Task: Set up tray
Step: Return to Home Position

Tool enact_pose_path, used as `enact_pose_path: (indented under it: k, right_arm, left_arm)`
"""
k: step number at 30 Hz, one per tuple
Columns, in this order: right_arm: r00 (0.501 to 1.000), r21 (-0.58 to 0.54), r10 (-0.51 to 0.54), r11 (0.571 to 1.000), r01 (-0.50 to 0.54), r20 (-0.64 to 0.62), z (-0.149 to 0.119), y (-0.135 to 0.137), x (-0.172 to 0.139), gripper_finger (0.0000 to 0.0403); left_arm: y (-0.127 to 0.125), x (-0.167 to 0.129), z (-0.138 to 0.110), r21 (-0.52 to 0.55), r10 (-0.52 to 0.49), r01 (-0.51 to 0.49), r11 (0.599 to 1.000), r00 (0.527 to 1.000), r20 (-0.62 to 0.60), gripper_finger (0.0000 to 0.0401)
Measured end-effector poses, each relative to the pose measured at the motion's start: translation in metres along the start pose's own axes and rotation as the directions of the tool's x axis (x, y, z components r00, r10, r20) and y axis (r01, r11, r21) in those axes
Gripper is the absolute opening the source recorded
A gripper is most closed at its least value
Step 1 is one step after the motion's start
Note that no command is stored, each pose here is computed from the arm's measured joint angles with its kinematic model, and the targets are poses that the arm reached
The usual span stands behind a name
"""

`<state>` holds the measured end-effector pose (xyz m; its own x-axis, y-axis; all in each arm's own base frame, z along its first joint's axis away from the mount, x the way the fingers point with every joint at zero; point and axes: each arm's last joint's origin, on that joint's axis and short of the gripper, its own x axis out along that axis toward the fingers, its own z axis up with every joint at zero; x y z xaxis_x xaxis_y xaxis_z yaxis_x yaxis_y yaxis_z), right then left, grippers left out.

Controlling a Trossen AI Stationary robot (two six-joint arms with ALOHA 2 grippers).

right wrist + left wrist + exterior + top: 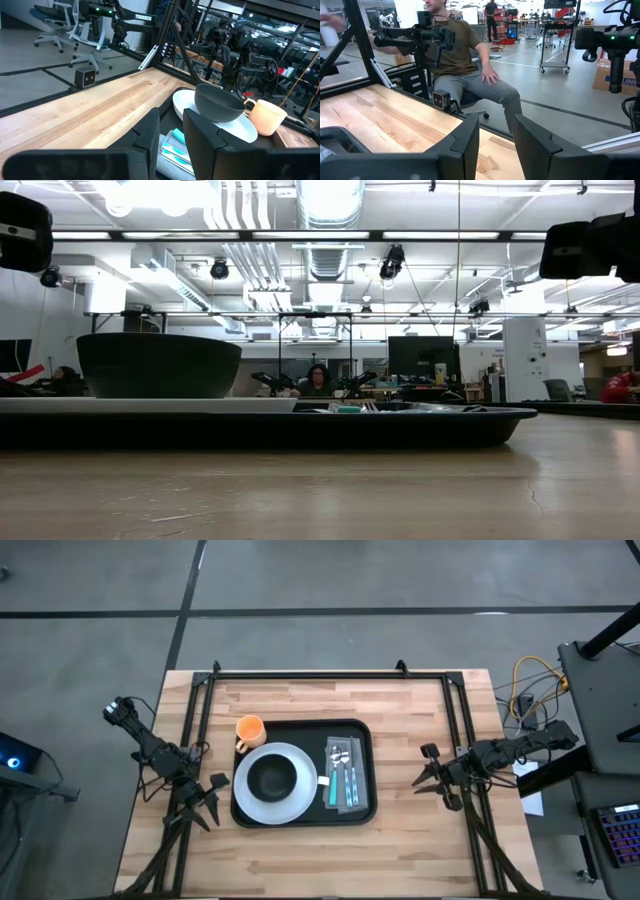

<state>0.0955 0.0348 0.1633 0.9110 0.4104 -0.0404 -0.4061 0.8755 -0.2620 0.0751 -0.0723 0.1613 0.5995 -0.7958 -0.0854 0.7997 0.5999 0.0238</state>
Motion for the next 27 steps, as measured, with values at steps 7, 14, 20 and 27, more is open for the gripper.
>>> enact_pose_path:
  k: [7, 14, 20, 27]
  right_arm:
    - [1.0, -0.002, 0.0, 1.0, 0.0, 0.001, 0.0002, -0.0001, 0.0, 0.0068]
    - [1.0, 0.0, -0.001, 1.0, 0.001, 0.001, 0.0002, -0.0001, 0.0, 0.0077]
    - [1.0, 0.0, -0.001, 1.0, 0.001, 0.001, 0.0002, -0.0001, 0.0, 0.0084]
    - [1.0, -0.001, -0.001, 1.0, 0.001, 0.001, 0.0002, -0.0001, 0.0, 0.0077]
  left_arm:
    - [0.0, 0.0, 0.0, 0.0, 0.0, 0.0, 1.0, 1.0, 0.0, 0.0101]
    - [0.0, 0.0, 0.0, 0.0, 0.0, 0.0, 1.0, 1.0, 0.0, 0.0101]
    - [0.0, 0.0, 0.0001, 0.0, 0.0, 0.0, 1.0, 1.0, 0.0, 0.0101]
    - [0.0, 0.0, 0.0001, 0.0, 0.0, 0.0, 1.0, 1.0, 0.0, 0.0101]
